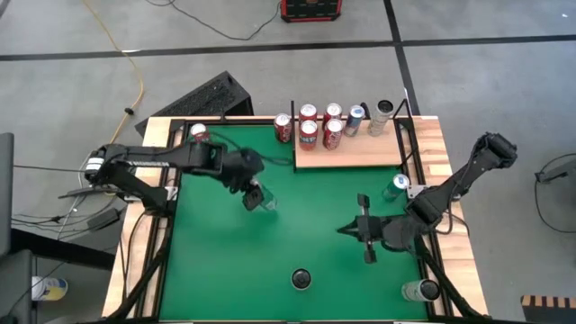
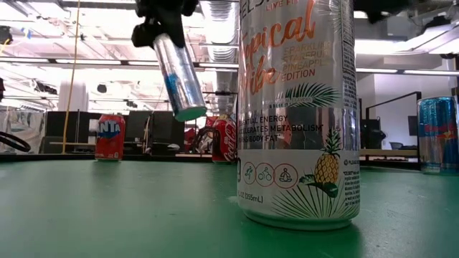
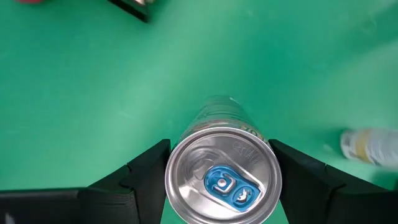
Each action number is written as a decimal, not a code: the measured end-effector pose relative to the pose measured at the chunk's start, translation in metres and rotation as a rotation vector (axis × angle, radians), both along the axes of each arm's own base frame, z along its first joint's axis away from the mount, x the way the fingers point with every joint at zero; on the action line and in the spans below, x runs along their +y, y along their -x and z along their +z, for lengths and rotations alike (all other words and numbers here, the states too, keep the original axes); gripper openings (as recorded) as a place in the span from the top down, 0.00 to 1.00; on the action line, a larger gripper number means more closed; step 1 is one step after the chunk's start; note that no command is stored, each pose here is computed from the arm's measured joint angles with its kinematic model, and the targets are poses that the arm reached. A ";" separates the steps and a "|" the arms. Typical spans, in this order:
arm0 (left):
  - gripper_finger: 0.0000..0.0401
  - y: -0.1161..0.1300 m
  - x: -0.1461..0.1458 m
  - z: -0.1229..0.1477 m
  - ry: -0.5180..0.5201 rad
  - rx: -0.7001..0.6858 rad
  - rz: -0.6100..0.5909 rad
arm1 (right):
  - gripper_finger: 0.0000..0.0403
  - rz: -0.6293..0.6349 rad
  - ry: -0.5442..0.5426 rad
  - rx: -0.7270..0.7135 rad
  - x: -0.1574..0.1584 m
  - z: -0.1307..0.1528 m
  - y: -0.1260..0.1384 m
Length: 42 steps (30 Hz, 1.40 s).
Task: Place canned beverage on shelf
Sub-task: Move the bottom blue soda can to the middle left of the table
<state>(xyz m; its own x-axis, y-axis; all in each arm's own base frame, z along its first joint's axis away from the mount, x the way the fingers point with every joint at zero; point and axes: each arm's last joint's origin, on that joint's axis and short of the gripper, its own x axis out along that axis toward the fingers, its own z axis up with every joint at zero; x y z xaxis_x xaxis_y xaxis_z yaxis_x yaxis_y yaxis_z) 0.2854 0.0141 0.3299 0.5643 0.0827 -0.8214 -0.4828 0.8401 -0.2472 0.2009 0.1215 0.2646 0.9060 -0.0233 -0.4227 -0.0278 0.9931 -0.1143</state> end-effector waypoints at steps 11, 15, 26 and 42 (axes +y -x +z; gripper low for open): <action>0.44 -0.002 0.040 -0.009 -0.013 0.039 0.065 | 0.94 -0.007 0.058 -0.134 -0.103 0.045 -0.041; 0.44 -0.001 0.044 -0.017 0.029 0.105 0.058 | 0.94 -0.088 0.048 -0.119 -0.129 0.042 -0.041; 0.43 -0.009 0.043 -0.036 0.037 0.227 0.002 | 0.94 -0.090 0.042 -0.148 -0.132 0.043 -0.044; 0.37 -0.019 0.042 -0.050 0.050 0.269 -0.002 | 0.94 -0.016 0.059 -0.142 -0.116 0.043 -0.044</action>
<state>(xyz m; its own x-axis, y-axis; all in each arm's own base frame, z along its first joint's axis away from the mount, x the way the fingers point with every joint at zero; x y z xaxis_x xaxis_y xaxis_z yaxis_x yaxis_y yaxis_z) 0.3043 0.0556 0.2796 0.3253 0.0377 -0.9449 -0.5351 0.8312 -0.1511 0.2450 0.0056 0.3072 0.9558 -0.0592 -0.2879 0.0087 0.9848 -0.1737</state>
